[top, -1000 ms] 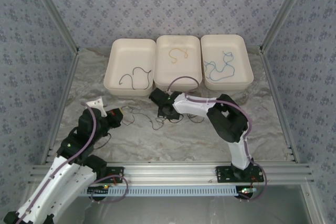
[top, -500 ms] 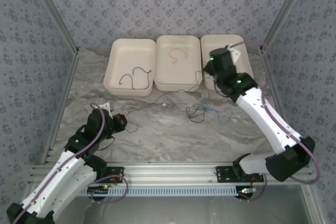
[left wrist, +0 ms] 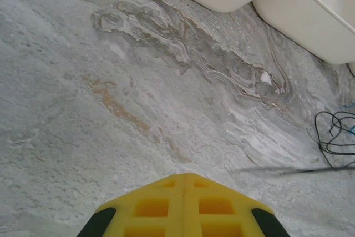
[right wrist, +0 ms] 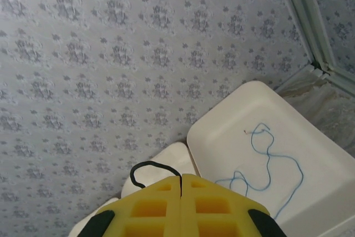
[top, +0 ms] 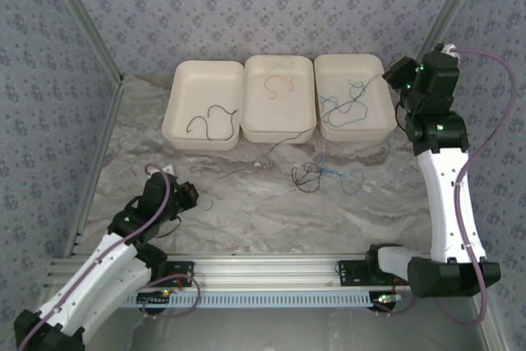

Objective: Untangle the cables

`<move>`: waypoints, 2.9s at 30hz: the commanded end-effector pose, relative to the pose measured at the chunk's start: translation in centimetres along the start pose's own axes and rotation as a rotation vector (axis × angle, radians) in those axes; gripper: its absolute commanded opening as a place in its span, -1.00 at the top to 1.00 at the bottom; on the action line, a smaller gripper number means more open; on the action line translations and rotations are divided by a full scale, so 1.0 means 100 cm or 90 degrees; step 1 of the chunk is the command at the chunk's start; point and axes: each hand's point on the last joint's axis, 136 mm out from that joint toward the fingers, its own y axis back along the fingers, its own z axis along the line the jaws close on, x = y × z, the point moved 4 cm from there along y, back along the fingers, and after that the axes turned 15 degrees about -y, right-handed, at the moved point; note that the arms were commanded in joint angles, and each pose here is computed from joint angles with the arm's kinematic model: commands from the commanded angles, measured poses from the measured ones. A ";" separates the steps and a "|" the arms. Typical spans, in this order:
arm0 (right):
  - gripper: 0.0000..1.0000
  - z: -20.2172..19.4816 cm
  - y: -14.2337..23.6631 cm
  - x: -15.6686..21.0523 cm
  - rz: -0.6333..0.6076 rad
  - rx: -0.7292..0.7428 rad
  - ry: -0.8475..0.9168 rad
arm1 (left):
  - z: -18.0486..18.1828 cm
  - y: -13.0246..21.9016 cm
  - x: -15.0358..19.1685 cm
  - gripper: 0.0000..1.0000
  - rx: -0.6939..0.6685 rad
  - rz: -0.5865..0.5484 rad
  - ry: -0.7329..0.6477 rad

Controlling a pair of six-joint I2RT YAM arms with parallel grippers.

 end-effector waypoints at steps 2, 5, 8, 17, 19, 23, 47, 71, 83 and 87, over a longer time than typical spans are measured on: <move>1.00 0.017 0.015 -0.025 -0.021 -0.110 -0.081 | 0.007 -0.004 0.003 1.00 -0.029 0.008 -0.007; 1.00 0.022 0.020 -0.032 -0.031 -0.156 -0.122 | -0.006 -0.007 -0.001 1.00 0.025 0.002 -0.019; 1.00 0.028 0.025 -0.037 -0.041 -0.203 -0.153 | -0.025 -0.006 -0.005 1.00 0.086 -0.007 -0.052; 1.00 0.077 0.023 -0.036 0.058 -0.338 -0.155 | -0.039 0.004 -0.019 1.00 0.106 -0.039 -0.071; 1.00 0.095 0.032 -0.033 0.078 -0.374 -0.121 | -0.046 0.015 -0.032 0.98 0.120 -0.067 -0.061; 1.00 0.129 0.055 -0.028 0.111 -0.429 -0.064 | -0.070 0.050 -0.073 0.64 0.169 -0.139 -0.032; 1.00 0.231 0.063 0.166 0.407 -0.549 0.046 | -0.215 0.164 -0.203 -0.75 0.421 -0.432 -0.264; 1.00 0.239 0.069 0.229 0.503 -0.518 0.047 | -0.231 0.080 -0.240 -0.25 0.204 -0.435 -0.407; 1.00 0.226 0.048 0.226 0.496 -0.468 0.027 | -0.220 0.107 -0.261 1.00 0.224 -0.461 -0.360; 1.00 0.221 0.042 0.226 0.494 -0.450 0.021 | -0.214 0.113 -0.267 1.00 0.246 -0.462 -0.351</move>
